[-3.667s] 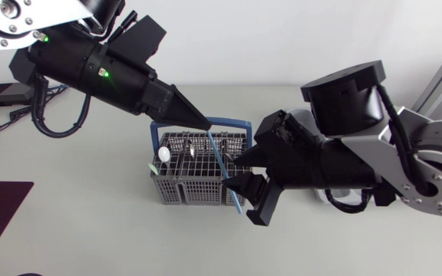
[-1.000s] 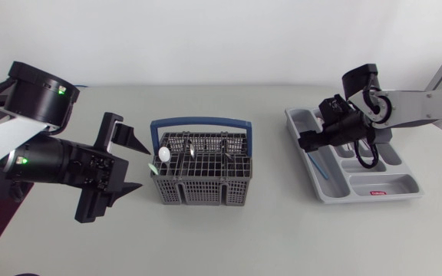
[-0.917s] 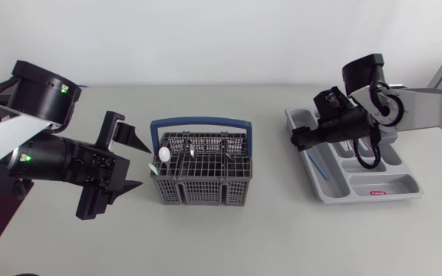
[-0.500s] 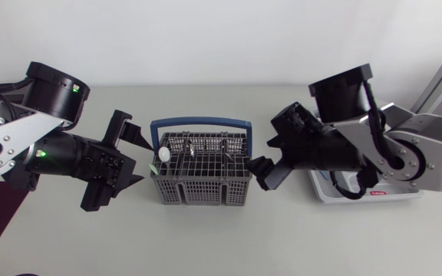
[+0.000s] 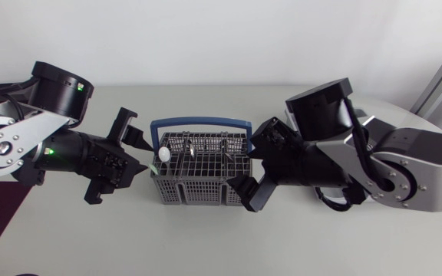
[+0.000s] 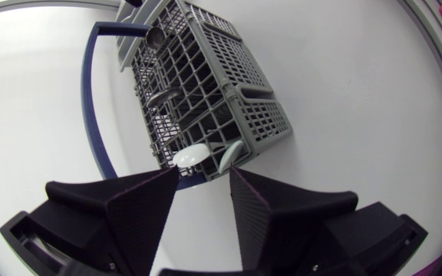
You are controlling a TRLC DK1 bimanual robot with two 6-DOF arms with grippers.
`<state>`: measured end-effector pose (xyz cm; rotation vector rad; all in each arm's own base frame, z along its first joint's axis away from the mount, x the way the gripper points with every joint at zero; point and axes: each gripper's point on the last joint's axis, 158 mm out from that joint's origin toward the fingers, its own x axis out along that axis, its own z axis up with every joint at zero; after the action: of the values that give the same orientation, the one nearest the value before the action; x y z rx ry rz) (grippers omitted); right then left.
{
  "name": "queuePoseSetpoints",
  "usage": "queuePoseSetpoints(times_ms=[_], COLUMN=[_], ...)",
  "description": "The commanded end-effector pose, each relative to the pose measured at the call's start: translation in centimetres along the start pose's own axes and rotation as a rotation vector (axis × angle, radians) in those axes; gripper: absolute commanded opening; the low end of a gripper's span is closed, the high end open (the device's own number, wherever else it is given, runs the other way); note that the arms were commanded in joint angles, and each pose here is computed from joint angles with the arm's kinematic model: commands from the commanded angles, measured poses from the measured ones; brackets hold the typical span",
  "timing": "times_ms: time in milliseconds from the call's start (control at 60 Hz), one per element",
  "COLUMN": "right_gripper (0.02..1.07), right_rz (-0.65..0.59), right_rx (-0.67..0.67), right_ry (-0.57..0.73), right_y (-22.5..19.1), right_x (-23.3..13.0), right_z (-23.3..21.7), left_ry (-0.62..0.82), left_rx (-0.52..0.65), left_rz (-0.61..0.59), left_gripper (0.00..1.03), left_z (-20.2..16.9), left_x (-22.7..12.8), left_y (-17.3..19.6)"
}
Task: Unload the cutlery basket into the drawer organizer.
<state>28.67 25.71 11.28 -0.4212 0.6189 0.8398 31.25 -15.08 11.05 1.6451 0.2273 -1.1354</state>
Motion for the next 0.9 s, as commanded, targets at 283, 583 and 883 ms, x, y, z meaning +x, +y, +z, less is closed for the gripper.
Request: queuePoseSetpoints(times_ms=[283,583,883], right_gripper=[1.02,1.02,1.02], right_rz=[0.02,0.075,0.14], right_rx=[-0.041,-0.088,-0.135], right_ry=[0.019,0.009,0.025], right_y=[1.5,4.3,7.5], right_x=[0.6,1.1,1.9], right_z=[-0.9,-0.4,-0.9], left_ry=[-0.005,-0.002,0.006], left_rx=[0.07,0.074,0.084], left_rz=[-0.058,-0.075,-0.081], left_gripper=[0.45,0.42,0.35], left_z=[0.4,0.2,0.3], left_x=[1.5,1.6,1.7], left_y=[-1.7,-2.4,-2.5])
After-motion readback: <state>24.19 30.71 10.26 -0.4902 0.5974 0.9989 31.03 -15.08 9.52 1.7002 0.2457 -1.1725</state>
